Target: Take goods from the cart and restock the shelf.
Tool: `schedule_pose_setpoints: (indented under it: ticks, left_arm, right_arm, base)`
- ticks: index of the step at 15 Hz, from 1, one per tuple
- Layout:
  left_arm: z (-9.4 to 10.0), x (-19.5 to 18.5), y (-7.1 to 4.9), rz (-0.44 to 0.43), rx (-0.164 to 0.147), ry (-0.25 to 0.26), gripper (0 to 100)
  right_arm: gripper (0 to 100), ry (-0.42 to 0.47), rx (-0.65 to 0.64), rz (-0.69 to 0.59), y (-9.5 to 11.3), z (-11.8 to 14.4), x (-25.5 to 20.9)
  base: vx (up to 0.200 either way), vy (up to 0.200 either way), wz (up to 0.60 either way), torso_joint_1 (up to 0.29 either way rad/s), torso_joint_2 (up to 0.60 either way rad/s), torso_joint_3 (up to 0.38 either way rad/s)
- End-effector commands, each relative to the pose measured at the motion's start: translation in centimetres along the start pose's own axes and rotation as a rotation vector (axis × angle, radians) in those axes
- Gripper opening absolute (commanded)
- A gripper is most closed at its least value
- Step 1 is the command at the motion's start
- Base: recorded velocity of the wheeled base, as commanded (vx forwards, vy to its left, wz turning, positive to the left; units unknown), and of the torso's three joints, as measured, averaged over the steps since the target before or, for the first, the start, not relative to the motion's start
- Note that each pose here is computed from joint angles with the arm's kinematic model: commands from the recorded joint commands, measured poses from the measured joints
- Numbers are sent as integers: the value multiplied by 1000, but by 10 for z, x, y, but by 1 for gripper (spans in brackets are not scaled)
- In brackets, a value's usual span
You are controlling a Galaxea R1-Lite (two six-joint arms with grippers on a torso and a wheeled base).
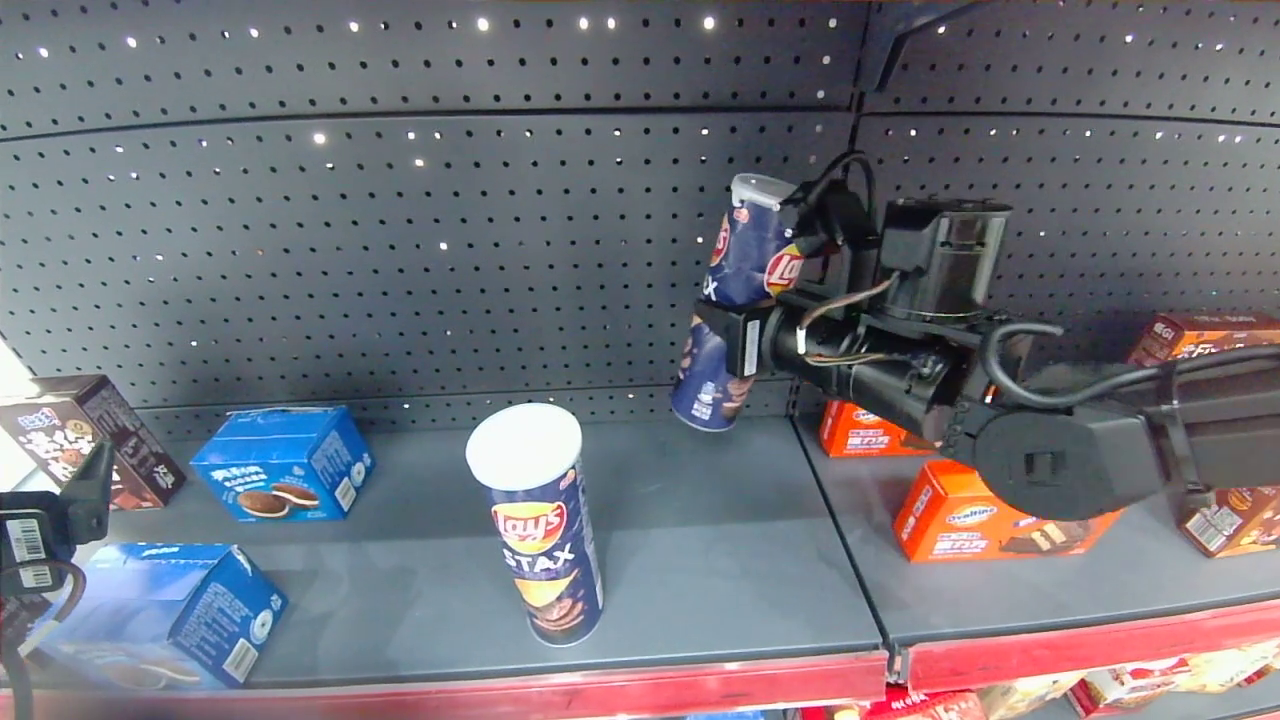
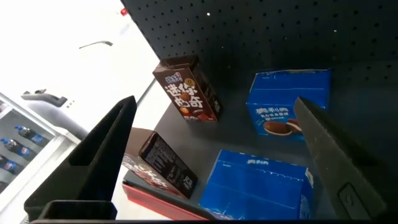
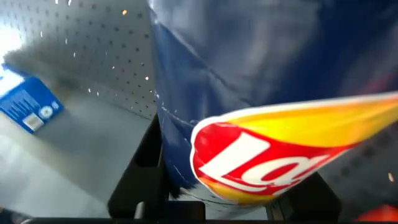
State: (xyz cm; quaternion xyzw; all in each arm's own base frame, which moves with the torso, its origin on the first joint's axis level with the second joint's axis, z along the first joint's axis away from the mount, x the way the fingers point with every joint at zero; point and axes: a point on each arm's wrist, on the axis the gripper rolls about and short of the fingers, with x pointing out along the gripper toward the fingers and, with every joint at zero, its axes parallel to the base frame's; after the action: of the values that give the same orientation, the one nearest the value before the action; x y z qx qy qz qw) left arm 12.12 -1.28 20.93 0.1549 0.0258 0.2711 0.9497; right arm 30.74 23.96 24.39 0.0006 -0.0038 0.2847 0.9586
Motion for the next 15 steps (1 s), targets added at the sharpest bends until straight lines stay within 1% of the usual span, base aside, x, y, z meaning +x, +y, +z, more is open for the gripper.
schedule_pose_setpoints:
  ticks: [1, 3, 4, 8, 10, 11, 12, 13, 15]
  left_arm:
    - [-1, 3, -3, -4, 7, 5, 100]
    - [0, 3, -4, 0, 22, -6, 100]
    - [0, 4, -4, 0, 29, -7, 100]
    - [-1, 7, -8, -4, 45, 5, 100]
    - [0, 9, -10, -4, 44, 0, 100]
    - [0, 9, -10, -2, 43, -1, 100]
    - [0, 9, -10, 2, 54, -2, 100]
    - [0, 9, -10, 2, 55, -2, 100]
    - [-1, 9, -10, 1, 56, -1, 100]
  right_arm:
    - [0, 46, -65, 33, 5, -9, 23]
    - [0, 118, -78, 50, 8, -16, 34]
    - [0, 133, -81, 58, 12, -22, 39]
    - [0, 117, -80, 74, 28, -33, 65]
    - [0, 119, -84, 85, 37, -41, 72]
    - [0, 125, -83, 93, 41, -44, 73]
    - [0, 136, -86, 105, 48, -53, 78]
    - [0, 141, -87, 116, 54, -57, 80]
    - [0, 143, -90, 121, 58, -62, 83]
  base:
    - [0, 0, 0, 0, 0, 0]
    - [0, 0, 0, 0, 0, 0]
    - [0, 0, 0, 0, 0, 0]
    - [0, 0, 0, 0, 0, 0]
    - [0, 0, 0, 0, 0, 0]
    - [0, 0, 0, 0, 0, 0]
    - [0, 0, 0, 0, 0, 0]
    - [0, 0, 0, 0, 0, 0]
    - [0, 0, 0, 0, 0, 0]
